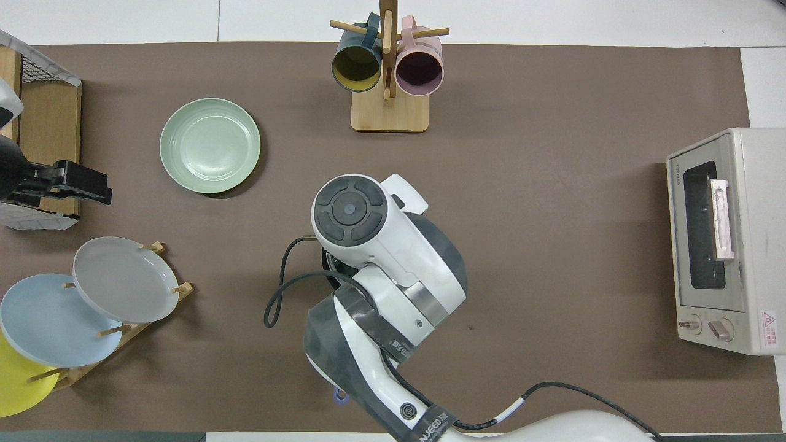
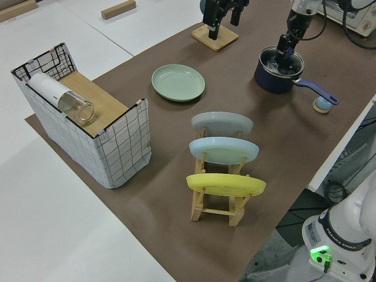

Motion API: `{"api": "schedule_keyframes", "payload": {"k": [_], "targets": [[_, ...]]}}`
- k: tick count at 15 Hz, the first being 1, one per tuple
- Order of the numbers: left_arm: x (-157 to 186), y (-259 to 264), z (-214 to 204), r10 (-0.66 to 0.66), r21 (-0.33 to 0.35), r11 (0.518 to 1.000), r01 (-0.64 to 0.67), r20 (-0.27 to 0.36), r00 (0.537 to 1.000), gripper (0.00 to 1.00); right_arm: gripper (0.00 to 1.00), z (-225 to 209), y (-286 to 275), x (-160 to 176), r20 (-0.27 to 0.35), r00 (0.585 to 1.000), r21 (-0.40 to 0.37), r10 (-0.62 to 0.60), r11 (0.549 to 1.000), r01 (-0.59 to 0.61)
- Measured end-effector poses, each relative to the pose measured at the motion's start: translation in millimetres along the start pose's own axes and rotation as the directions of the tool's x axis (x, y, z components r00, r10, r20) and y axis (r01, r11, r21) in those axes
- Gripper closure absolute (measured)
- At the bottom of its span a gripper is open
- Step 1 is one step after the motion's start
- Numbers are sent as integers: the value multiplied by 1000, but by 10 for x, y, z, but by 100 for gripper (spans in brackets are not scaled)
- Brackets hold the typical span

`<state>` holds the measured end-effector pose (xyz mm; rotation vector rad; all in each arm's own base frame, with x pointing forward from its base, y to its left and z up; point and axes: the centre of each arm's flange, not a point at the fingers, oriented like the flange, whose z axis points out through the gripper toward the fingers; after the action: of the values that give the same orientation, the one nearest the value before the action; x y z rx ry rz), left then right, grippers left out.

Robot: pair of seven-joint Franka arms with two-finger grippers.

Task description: Transfer vermicelli from pot to plate

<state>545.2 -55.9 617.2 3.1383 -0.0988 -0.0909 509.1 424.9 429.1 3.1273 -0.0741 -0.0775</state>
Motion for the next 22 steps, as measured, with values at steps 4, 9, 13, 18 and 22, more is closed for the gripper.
{"api": "schedule_keyframes", "payload": {"k": [4,9,13,18,22], "targets": [[0,0,0,0,0,1000,0,0,1000,0,34,-469,744,501,-1,997,4,-77,997,77],[-1,6,0,1,0,1000,-1,1,1000,0,34,-435,1969,1090,39,979,4,-201,980,201],[-34,386,8,16,0,1000,-16,-4,1000,0,34,1,2714,1315,-5,967,16,-253,967,254],[-370,2081,662,-44,-27,999,43,-51,998,0,34,687,3110,1081,-52,956,-15,-289,957,289],[-592,2873,1481,-31,-63,998,30,-17,999,0,34,830,3268,973,-28,960,-14,-278,961,277]]}}
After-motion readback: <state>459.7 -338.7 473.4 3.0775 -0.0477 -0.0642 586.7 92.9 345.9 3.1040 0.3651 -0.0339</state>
